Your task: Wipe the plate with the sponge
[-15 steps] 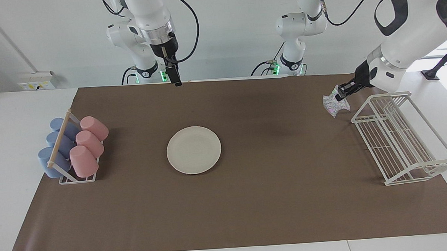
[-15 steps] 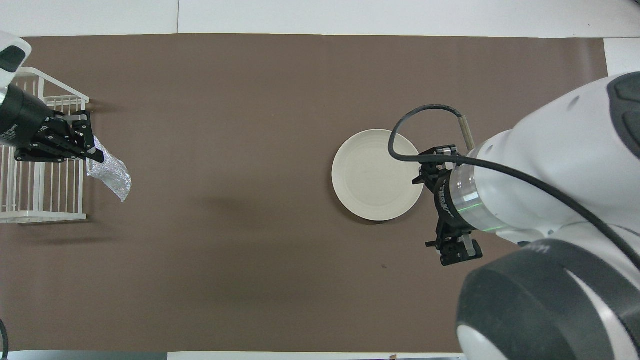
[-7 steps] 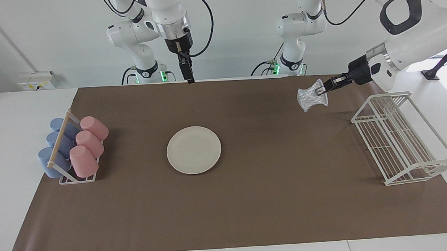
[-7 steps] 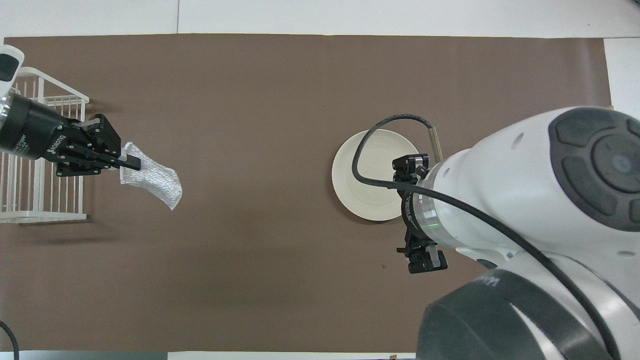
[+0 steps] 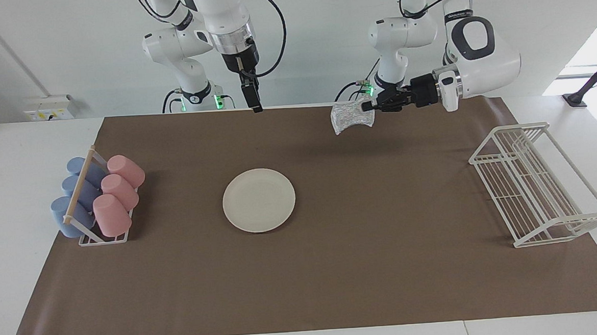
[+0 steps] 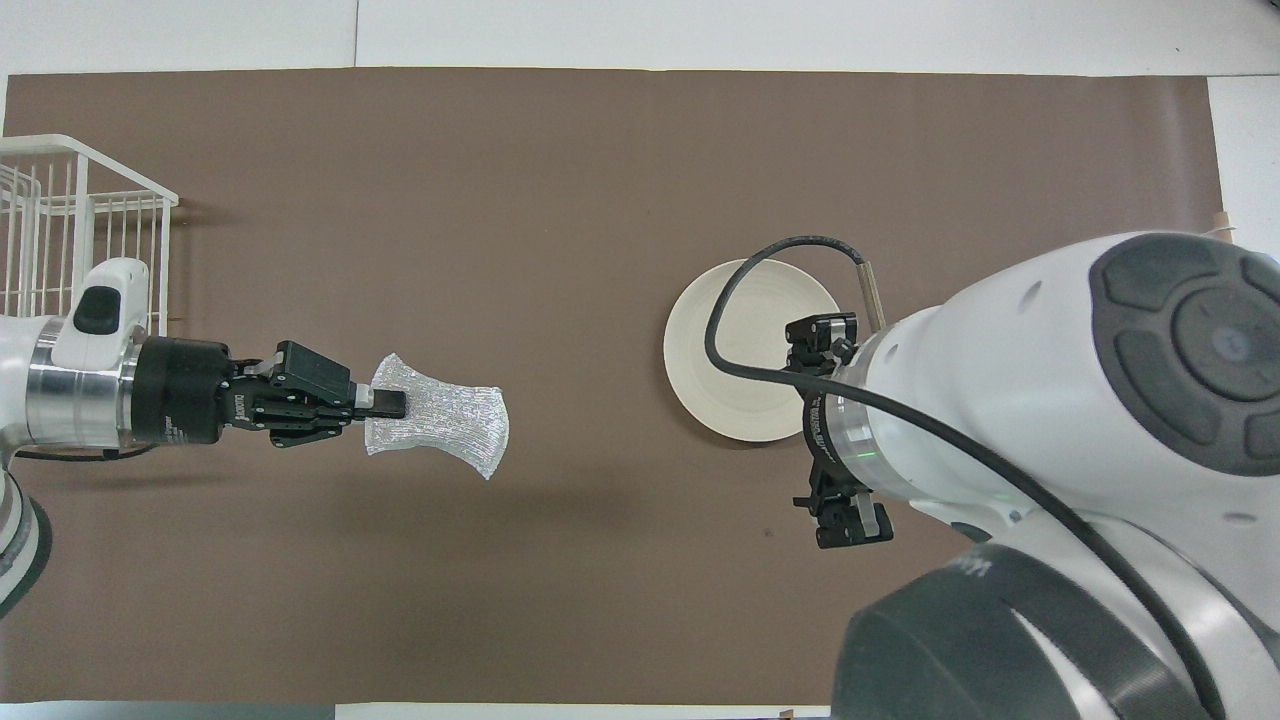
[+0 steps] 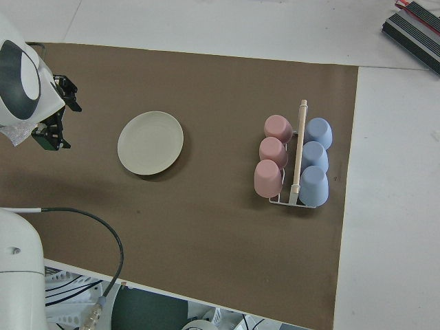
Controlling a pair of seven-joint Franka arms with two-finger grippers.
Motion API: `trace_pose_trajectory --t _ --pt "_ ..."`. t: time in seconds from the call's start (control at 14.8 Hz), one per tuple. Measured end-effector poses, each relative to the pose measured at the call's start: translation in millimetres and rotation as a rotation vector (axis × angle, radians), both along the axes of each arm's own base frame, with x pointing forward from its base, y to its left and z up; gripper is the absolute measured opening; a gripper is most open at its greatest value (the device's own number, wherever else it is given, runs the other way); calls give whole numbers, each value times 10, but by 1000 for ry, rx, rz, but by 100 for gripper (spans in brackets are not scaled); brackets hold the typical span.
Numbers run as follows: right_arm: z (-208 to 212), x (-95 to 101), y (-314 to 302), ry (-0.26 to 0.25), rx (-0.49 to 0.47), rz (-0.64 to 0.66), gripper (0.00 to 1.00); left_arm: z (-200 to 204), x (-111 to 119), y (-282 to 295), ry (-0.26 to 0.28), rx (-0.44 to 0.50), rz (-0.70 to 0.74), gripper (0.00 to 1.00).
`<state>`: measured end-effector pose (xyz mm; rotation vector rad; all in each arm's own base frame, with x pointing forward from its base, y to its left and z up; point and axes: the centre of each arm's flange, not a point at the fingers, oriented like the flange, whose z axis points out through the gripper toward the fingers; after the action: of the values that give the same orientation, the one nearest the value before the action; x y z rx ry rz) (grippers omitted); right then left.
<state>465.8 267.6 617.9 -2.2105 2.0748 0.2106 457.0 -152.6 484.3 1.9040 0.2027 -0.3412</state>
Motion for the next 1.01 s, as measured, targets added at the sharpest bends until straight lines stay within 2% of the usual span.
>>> trace_pose_trajectory --t 0.14,0.27,0.41,0.68,1.01 --pt "-31 -76 162 -11 15 10 100 -92 -90 -171 -27 -54 -24 4" --pt "-96 -253 394 -21 32 34 100 -147 -138 -226 -48 -97 -27 4" --pt "-142 -420 611 -28 76 24 100 -151 -195 -340 -62 -113 -51 4" --pt "-326 -616 989 -77 161 -12 100 -147 -266 -436 -69 -122 -76 4" --pt "-487 -647 1033 -79 164 -21 100 -121 -299 -449 -70 -139 -99 4"
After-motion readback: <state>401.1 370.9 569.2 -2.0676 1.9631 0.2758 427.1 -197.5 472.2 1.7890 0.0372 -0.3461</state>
